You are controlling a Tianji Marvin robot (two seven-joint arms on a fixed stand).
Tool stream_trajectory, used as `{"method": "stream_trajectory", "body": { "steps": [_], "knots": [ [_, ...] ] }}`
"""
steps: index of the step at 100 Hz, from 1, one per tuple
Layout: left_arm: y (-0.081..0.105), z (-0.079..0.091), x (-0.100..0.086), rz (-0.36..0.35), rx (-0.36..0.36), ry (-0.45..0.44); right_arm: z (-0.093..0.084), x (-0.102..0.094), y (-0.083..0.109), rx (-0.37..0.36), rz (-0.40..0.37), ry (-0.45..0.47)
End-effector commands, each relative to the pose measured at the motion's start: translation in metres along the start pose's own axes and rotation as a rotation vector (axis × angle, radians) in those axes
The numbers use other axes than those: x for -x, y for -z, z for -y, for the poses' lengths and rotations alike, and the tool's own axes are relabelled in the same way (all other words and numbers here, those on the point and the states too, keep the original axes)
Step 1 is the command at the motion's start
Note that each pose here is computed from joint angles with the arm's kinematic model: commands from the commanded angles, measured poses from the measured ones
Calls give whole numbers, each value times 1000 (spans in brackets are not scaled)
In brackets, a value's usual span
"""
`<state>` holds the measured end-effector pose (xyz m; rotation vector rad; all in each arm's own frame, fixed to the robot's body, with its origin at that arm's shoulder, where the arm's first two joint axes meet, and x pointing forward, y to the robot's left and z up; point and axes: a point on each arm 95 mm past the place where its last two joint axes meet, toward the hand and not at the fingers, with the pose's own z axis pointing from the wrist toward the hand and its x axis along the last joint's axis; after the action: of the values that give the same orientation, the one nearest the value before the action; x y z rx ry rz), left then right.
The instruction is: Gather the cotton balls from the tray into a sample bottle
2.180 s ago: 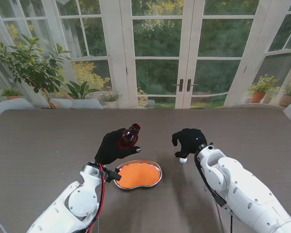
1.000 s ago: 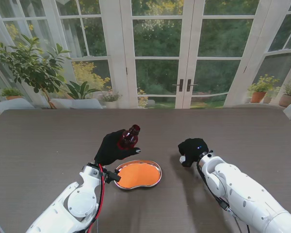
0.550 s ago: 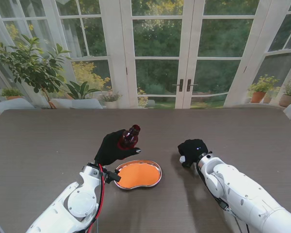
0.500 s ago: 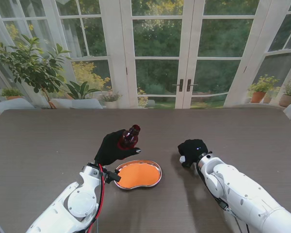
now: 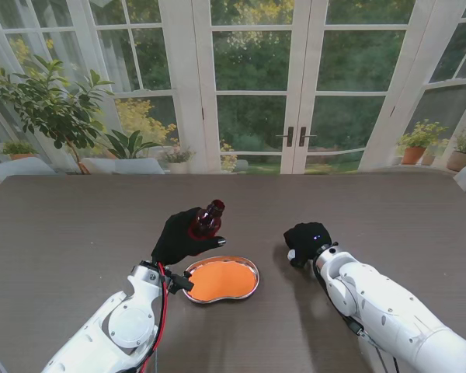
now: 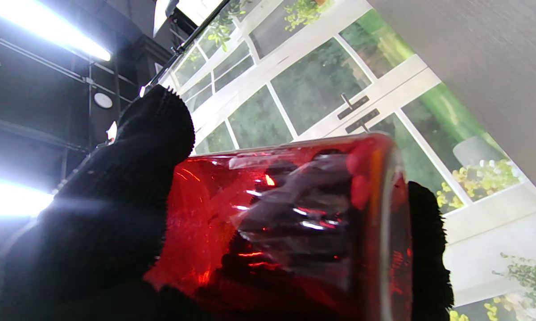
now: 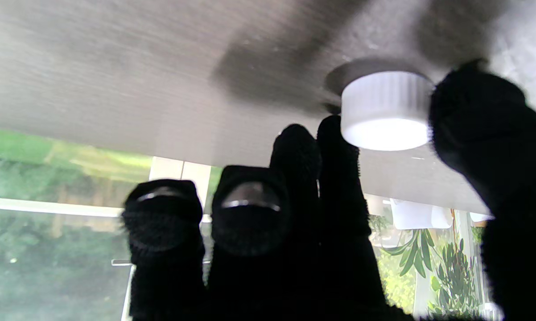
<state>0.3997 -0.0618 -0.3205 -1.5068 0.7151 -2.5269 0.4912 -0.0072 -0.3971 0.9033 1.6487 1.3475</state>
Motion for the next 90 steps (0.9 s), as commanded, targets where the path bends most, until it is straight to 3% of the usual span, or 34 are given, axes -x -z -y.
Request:
{"method": "stream_trajectory", "body": {
  "steps": [1,90],
  "knots": [
    [0,-3,-1,-3,17,7,6,-3,2,-21,-3,2],
    [0,-3,-1,-2,18,14,13,-2,3,-12,-16,-21]
  ]
}}
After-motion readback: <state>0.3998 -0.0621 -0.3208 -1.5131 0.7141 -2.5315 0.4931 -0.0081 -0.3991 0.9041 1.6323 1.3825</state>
